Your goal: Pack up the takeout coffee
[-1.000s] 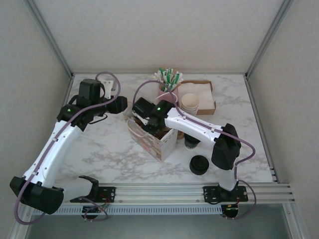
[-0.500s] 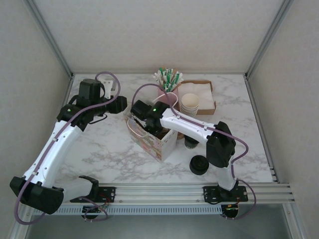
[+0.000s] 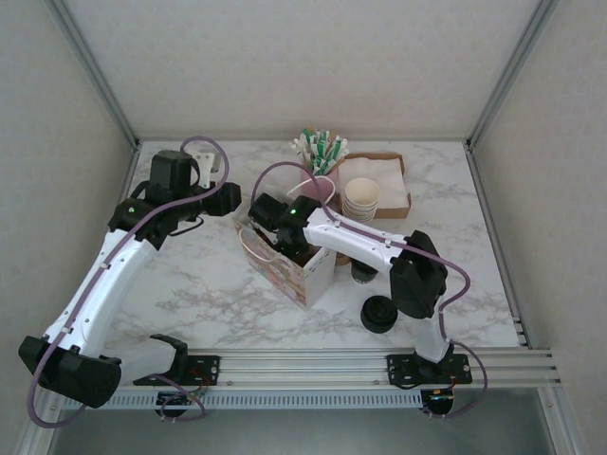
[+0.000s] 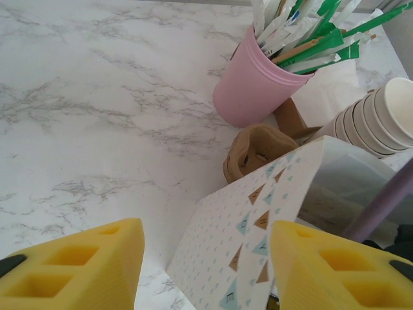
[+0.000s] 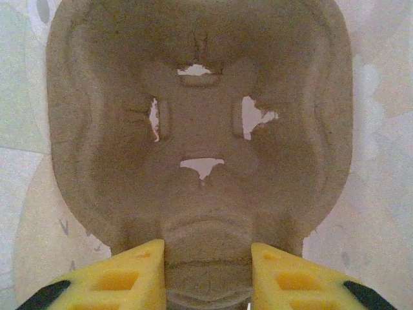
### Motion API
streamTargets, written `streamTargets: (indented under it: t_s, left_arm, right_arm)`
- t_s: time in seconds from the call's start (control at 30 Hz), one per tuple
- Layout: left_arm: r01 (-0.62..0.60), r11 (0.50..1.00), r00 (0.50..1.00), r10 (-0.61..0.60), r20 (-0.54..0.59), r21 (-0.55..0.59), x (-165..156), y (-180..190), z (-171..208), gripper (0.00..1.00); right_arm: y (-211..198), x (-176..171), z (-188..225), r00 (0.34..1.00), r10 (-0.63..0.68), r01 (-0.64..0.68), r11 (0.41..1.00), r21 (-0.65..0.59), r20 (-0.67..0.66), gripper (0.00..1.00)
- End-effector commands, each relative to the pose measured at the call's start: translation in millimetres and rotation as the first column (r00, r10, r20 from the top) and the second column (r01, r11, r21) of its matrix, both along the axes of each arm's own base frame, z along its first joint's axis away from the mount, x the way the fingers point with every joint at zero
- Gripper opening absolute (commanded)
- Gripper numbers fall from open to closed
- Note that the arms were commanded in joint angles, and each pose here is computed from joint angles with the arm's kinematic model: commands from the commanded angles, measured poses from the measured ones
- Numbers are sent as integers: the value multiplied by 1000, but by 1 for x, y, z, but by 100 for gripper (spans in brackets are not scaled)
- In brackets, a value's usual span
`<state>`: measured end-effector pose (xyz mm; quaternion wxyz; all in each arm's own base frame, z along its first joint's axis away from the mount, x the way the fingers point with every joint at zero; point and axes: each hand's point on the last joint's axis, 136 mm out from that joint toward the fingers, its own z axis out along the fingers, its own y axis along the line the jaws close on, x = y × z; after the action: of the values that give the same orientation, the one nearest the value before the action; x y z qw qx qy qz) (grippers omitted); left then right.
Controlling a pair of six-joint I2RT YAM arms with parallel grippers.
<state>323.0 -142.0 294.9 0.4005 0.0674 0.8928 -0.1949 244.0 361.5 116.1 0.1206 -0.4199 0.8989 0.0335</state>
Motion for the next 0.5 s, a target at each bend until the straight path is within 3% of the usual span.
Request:
streamTargets:
  t_s: [0.0,0.47]
  left_arm:
    - [-24,1000,1000,24,0,-5,1,4,-1,54]
    - [-24,1000,1000,24,-3,-2,1,5,-3,55]
  right_arm:
    - [4,-2,-20,998,-18,18,1000,-2,-53,33]
    - [3,-3,-50,996,-32,29,999,-39,-83,33]
